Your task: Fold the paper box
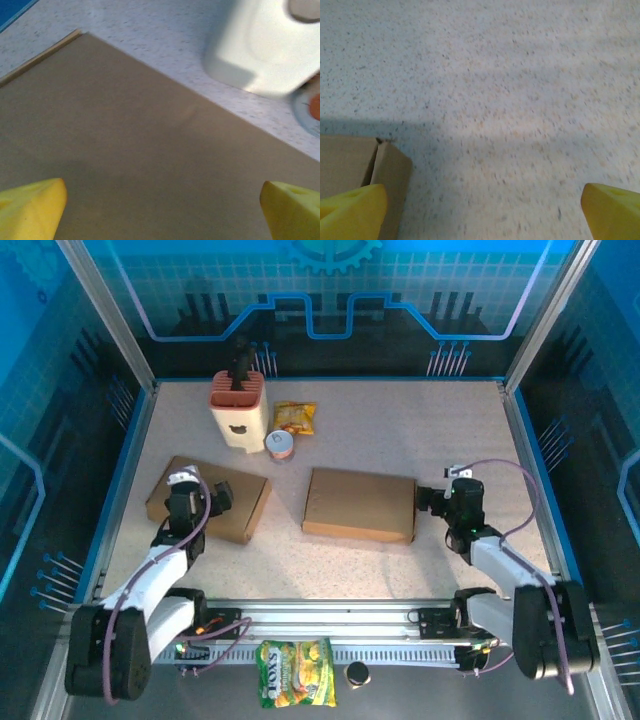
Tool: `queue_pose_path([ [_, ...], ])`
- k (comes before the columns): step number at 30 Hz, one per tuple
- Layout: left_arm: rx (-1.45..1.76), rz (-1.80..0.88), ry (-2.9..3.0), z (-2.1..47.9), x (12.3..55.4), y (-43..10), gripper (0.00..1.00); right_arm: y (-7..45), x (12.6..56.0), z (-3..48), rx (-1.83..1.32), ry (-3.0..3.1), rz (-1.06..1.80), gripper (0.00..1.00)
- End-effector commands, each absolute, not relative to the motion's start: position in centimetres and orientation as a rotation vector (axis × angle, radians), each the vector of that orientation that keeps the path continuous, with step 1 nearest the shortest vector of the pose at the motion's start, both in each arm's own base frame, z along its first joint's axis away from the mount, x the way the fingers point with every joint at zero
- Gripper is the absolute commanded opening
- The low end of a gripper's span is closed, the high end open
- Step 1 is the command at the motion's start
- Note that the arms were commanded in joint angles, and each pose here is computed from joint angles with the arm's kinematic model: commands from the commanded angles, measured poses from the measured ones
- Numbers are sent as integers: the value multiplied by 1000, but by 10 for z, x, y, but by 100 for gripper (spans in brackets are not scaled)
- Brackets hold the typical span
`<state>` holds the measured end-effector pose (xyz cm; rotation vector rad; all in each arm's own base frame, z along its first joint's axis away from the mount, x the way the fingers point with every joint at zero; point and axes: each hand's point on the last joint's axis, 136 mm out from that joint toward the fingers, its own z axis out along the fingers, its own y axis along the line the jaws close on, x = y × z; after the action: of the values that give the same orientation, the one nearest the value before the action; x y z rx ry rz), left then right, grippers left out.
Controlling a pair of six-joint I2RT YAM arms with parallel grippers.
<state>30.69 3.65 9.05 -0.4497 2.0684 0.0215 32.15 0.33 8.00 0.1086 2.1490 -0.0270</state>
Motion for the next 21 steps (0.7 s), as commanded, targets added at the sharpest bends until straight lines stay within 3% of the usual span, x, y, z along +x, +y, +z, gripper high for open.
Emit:
queue_pose_path([
  [1, -329, -80, 1856, 131, 342, 29, 99, 13, 358, 121, 1, 1922, -17, 100],
  [6, -255, -130, 1826, 125, 366, 23, 99, 20, 383, 123, -89, 1852, -13, 100],
  [21, -143, -173, 1850, 98, 388, 11, 99, 1, 385, 105, 24, 1813, -72, 100],
])
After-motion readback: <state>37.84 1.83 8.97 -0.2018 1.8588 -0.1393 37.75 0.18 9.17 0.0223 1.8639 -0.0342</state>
